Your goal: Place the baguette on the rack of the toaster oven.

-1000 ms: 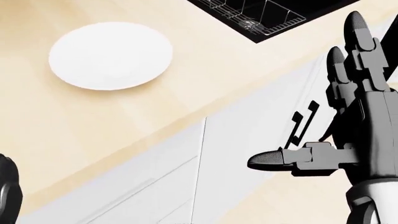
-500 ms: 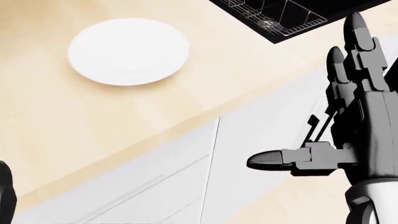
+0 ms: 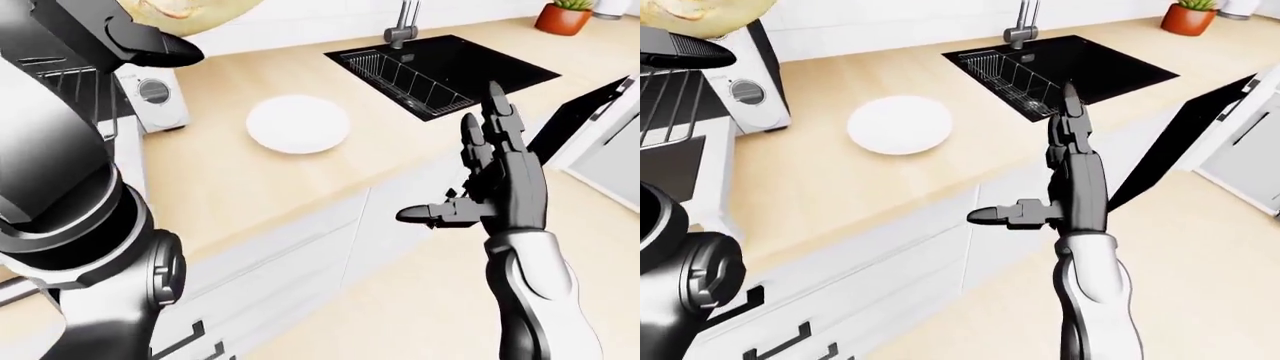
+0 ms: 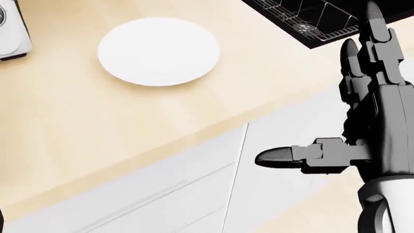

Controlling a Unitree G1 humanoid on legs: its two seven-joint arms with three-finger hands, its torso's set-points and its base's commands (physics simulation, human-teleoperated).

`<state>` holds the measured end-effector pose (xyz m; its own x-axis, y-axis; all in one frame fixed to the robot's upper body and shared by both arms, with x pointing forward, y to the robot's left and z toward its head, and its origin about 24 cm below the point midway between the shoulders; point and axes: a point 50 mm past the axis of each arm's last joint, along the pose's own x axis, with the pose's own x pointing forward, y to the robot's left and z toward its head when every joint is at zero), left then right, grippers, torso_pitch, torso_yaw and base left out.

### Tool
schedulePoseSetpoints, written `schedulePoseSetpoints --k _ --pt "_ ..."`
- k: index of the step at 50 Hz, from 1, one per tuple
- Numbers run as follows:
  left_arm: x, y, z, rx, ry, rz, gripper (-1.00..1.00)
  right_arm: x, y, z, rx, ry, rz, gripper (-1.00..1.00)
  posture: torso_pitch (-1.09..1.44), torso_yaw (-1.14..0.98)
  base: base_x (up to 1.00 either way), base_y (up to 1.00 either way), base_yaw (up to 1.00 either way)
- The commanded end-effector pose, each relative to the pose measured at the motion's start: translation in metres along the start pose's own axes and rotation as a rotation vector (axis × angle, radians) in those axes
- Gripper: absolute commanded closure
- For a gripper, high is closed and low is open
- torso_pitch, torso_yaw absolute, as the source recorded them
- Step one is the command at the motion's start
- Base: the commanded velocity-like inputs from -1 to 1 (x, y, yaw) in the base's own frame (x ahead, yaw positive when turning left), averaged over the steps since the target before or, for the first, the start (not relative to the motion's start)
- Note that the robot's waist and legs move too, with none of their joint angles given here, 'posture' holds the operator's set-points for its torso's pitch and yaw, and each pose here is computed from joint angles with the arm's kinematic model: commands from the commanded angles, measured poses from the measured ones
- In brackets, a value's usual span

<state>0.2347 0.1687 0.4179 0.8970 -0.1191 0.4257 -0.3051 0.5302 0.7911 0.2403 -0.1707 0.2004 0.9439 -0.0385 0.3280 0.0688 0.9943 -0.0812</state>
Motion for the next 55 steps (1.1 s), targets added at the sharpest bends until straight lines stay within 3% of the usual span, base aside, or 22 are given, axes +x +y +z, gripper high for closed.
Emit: schedulePoseSetpoints --k 1,6,13,30,35,47,55 --pt "-0.006 0.009 0.003 0.007 -0.021 0.061 1.00 0.000 -0.001 0.012 -0.008 -0.076 -0.008 -1.00 0.00 -0.15 0.00 0.00 0.00" --pt "-0.010 0.009 -0.006 0.014 0.007 0.070 1.00 0.000 -0.001 0.012 -0.010 -0.073 -0.006 -1.00 0.00 -0.13 0.00 0.00 0.00" --pt "-0.014 0.014 -0.020 0.084 0.057 0.094 1.00 0.000 0.000 0.009 -0.012 -0.067 -0.006 -1.00 0.00 -0.09 0.00 0.00 0.00" --pt "-0.017 0.013 -0.030 0.170 0.086 0.094 1.00 -0.003 -0.002 0.004 -0.018 -0.050 -0.006 -1.00 0.00 -0.01 0.00 0.00 0.00" --pt "-0.017 0.010 -0.030 0.160 0.073 0.099 1.00 -0.001 -0.001 0.004 -0.022 -0.055 -0.009 -1.00 0.00 0.00 0.00 0.00 0.00" --pt "-0.010 0.005 -0.029 0.152 0.053 0.090 1.00 -0.001 -0.006 0.036 -0.052 -0.133 -0.029 -1.00 0.00 0.00 0.00 0.00 0.00" --pt "-0.004 0.002 -0.028 0.150 0.039 0.076 1.00 -0.001 -0.006 0.036 -0.053 -0.137 -0.032 -1.00 0.00 0.00 0.00 0.00 0.00"
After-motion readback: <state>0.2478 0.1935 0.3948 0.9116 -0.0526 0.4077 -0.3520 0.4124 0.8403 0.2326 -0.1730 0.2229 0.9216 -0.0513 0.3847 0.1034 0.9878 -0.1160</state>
